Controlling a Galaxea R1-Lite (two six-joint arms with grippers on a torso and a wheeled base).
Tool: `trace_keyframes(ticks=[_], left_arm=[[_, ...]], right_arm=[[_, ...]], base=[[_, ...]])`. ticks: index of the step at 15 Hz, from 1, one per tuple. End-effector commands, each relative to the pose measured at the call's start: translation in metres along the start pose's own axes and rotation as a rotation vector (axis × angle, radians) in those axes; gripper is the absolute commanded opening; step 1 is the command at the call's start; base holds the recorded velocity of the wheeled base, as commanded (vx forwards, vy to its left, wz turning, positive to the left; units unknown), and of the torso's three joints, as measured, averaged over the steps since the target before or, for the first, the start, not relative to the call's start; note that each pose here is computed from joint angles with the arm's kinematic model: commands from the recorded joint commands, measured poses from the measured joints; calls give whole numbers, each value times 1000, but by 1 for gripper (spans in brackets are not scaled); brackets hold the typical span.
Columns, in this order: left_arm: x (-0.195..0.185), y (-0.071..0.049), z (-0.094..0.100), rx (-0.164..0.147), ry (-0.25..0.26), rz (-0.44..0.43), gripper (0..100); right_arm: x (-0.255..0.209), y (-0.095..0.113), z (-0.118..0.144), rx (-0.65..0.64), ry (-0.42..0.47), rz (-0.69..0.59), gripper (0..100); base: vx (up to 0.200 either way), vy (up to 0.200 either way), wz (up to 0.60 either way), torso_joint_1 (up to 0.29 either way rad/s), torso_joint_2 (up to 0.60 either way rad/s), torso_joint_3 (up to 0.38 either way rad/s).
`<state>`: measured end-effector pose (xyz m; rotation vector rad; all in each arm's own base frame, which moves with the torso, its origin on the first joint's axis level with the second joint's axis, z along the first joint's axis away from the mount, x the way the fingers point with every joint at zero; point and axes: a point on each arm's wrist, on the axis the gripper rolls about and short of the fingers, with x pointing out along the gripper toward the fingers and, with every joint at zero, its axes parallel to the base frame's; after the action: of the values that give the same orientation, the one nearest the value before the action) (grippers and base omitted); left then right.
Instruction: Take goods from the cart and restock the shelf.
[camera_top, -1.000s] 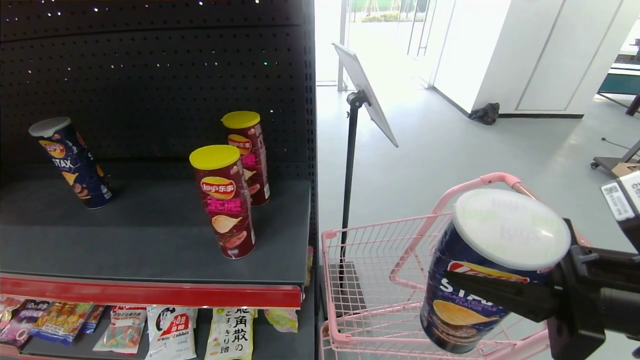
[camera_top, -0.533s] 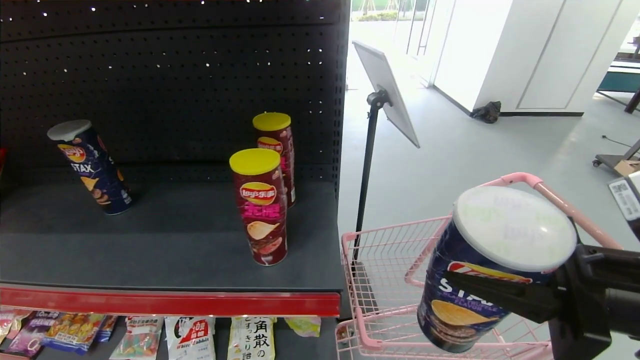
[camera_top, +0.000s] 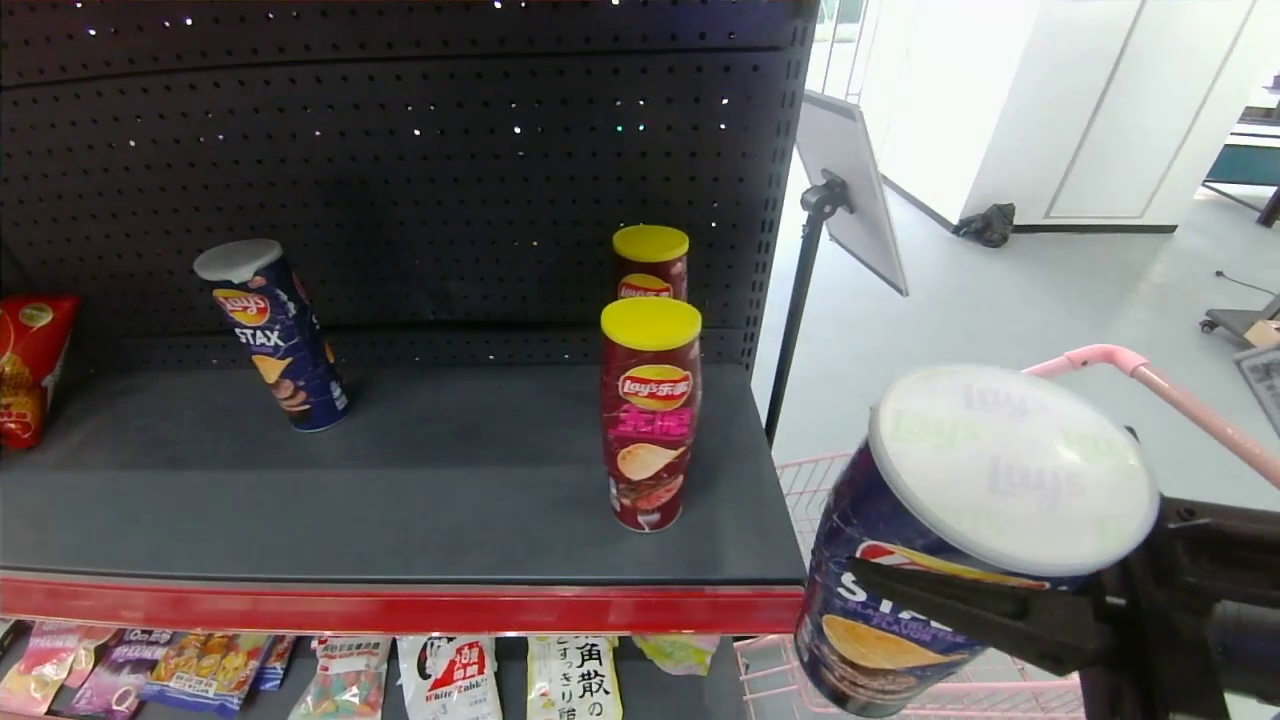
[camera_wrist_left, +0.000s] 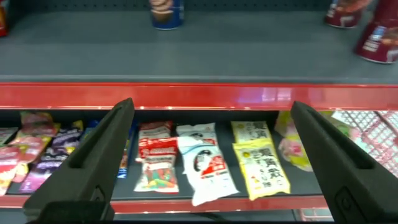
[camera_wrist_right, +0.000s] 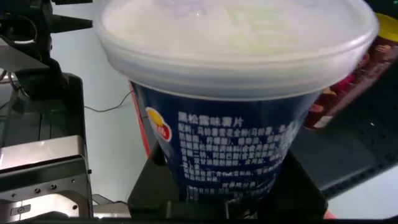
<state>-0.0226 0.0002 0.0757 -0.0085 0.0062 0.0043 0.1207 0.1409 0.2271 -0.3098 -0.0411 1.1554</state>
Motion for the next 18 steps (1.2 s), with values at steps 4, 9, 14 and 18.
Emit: trace_keyframes(ticks=[4,9,14,18], left_arm=[[0,0,0,-1,1,0,100],[0,0,0,-1,1,0,100],[0,0,0,-1,1,0,100],[0,0,0,-2,2,-1,100]], right_arm=[[8,0,-5,8,26,15,0],[11,0,-8,15,41,19,0],[13,0,-10,18,49,23,0],[13,1,-13,21,58,28,0]], base=[[0,200,0,1,2,2],[0,200,0,1,2,7],[0,200,0,4,2,2],[0,200,0,5,2,5]])
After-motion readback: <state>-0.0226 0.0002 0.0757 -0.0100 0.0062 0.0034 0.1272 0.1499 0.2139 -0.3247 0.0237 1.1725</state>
